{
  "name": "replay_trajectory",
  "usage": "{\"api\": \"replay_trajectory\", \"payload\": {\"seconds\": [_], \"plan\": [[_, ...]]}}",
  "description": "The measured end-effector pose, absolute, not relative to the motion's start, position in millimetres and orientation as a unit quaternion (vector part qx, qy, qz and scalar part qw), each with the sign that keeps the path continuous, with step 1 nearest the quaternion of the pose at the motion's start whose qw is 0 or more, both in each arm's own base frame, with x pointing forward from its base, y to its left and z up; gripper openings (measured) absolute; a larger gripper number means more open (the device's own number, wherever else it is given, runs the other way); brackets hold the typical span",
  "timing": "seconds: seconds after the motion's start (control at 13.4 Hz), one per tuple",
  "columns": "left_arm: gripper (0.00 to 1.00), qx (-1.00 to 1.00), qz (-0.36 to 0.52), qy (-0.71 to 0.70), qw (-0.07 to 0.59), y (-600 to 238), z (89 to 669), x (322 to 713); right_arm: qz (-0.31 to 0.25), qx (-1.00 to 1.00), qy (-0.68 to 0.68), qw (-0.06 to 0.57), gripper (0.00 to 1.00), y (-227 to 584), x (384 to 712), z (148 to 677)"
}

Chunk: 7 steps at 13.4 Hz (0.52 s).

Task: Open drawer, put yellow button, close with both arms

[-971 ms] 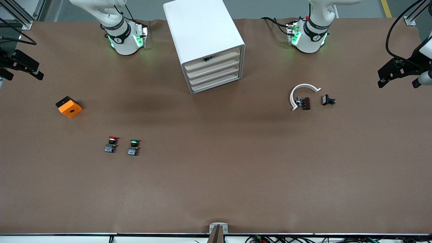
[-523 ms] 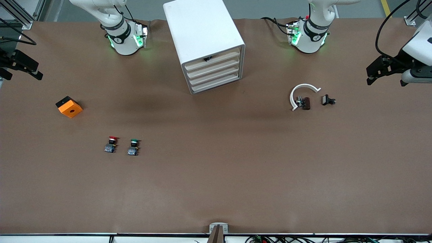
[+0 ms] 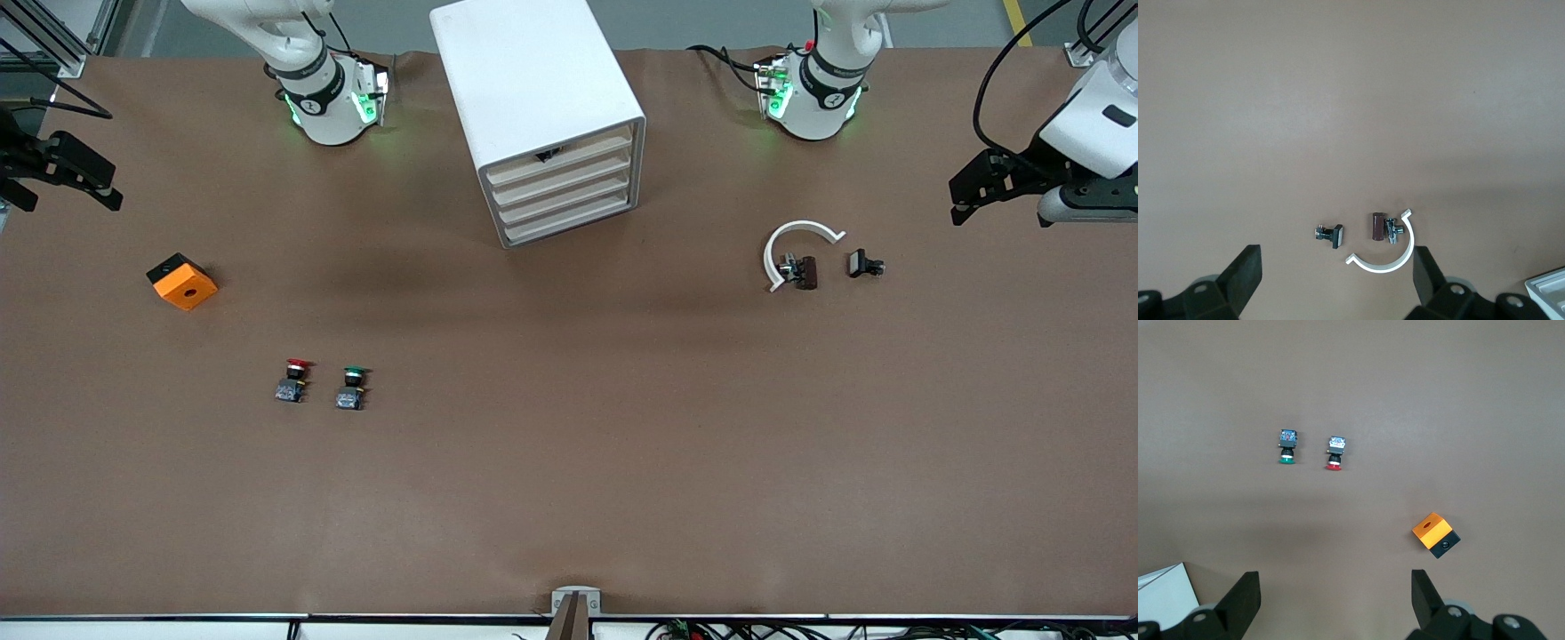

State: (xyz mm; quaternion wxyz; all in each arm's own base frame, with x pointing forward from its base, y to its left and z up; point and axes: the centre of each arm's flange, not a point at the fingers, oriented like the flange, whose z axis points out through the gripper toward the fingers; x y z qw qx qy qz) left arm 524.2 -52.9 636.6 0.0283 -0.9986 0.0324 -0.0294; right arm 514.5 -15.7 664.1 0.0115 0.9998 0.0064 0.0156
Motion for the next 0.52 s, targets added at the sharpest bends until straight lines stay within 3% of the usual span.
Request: {"api": "replay_trajectory", "payload": {"seconds": [0.52], "plan": [[1.0, -0.999, -0.027, 0.009, 0.024, -47.3, 642.7, 522.2, 0.015, 1.0, -0.001, 0.012, 1.0, -23.3, 514.2, 663.9]]}}
